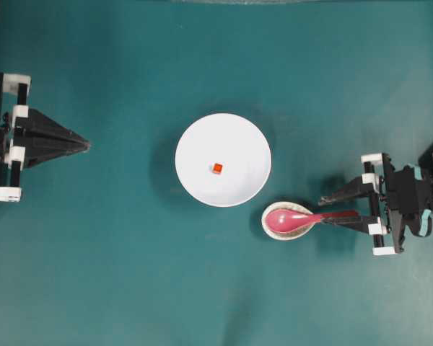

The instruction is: Grip the spoon and scoop the red block from the bowl with right arm.

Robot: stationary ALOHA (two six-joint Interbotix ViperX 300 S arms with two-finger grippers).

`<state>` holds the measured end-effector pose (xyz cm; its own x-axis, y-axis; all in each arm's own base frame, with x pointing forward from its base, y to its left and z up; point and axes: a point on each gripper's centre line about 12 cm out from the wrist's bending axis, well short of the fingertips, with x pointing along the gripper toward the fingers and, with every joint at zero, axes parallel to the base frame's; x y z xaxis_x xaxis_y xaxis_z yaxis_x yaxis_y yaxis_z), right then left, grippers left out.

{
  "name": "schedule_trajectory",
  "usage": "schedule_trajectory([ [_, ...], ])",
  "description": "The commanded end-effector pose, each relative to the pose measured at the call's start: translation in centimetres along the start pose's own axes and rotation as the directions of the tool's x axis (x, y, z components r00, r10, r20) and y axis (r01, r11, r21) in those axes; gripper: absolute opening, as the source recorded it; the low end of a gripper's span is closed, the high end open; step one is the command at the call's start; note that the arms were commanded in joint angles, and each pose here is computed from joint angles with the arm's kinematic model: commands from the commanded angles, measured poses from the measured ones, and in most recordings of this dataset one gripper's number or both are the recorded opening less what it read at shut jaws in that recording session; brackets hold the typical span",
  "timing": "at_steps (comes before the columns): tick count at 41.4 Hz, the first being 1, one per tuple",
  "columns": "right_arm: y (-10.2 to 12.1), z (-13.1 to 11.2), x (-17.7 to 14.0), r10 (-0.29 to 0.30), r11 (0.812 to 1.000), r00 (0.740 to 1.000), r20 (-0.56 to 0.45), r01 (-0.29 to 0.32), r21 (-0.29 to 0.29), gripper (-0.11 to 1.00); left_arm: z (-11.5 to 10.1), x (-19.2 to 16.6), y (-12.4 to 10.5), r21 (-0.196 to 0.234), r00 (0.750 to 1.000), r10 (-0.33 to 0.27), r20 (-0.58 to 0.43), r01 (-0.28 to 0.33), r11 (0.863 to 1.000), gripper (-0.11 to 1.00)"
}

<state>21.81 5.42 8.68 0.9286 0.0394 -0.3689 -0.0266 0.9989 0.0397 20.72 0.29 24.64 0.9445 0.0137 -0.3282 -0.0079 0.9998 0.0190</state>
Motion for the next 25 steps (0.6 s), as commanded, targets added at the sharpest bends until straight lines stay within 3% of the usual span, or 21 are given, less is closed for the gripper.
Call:
schedule_trajectory([
  [1,0.29,0.34,0.09,0.010,1.000,1.000,0.020,-0.010,0.003,0.45,0.92,0.03,0.09,0.000,1.000,0.004,0.021,-0.004,1.000,0.00],
  [25,0.55,-0.61,-0.78,0.034,0.999,0.999,-0.017,-0.034,-0.013,0.44,0.63,0.03,0.05,-0.002,1.000,0.002,-0.003,-0.002,1.000,0.00],
])
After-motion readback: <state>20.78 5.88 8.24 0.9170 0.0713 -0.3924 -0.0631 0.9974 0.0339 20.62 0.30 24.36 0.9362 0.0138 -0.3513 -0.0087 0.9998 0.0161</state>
